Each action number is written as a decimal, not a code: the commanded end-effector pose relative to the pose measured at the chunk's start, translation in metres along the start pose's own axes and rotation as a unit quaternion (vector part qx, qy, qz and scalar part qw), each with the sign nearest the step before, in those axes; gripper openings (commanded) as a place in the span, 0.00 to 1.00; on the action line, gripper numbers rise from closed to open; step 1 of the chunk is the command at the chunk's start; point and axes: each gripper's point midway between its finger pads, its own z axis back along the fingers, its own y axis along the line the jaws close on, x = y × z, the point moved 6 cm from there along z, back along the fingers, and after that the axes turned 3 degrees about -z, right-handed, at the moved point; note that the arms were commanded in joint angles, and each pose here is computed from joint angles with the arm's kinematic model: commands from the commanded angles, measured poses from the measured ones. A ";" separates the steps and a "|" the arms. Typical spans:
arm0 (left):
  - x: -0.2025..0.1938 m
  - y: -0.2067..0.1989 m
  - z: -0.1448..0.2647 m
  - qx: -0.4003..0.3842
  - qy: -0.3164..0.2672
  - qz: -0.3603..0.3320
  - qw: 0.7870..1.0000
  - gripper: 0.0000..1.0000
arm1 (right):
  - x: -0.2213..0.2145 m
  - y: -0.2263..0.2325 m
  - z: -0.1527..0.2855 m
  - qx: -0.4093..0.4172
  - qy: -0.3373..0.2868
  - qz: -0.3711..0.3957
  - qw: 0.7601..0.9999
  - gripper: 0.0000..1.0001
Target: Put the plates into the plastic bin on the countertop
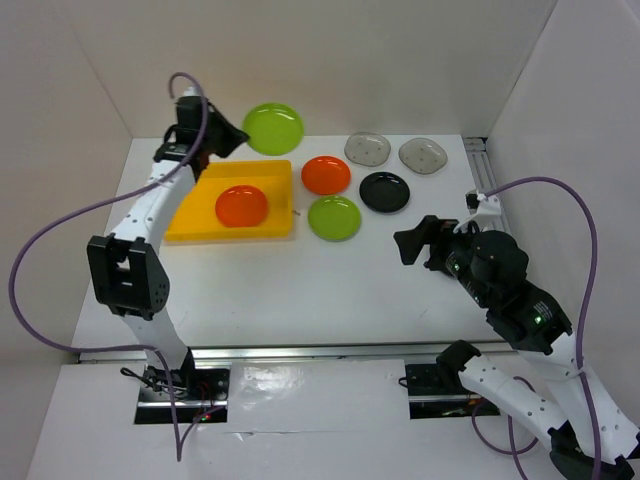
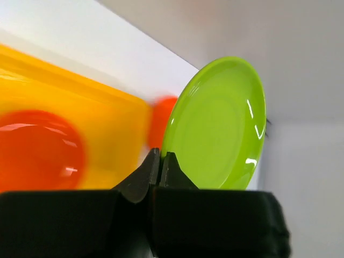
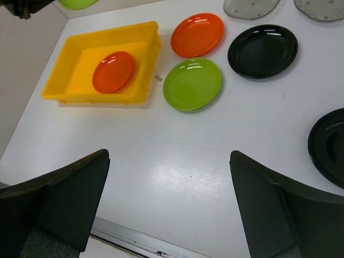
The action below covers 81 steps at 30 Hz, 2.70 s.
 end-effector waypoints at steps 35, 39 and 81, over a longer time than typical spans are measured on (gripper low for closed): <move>-0.008 0.122 0.033 0.168 0.039 0.022 0.985 0.85 | -0.003 0.009 -0.017 0.034 -0.005 0.010 0.999 1.00; 0.004 0.073 0.071 0.125 -0.013 -0.019 0.992 0.98 | -0.005 0.008 -0.018 0.034 -0.005 0.010 0.999 1.00; -0.456 -0.138 -0.114 -0.244 0.341 -0.086 0.904 0.79 | 0.087 0.000 0.082 -0.014 -0.168 -0.059 0.984 1.00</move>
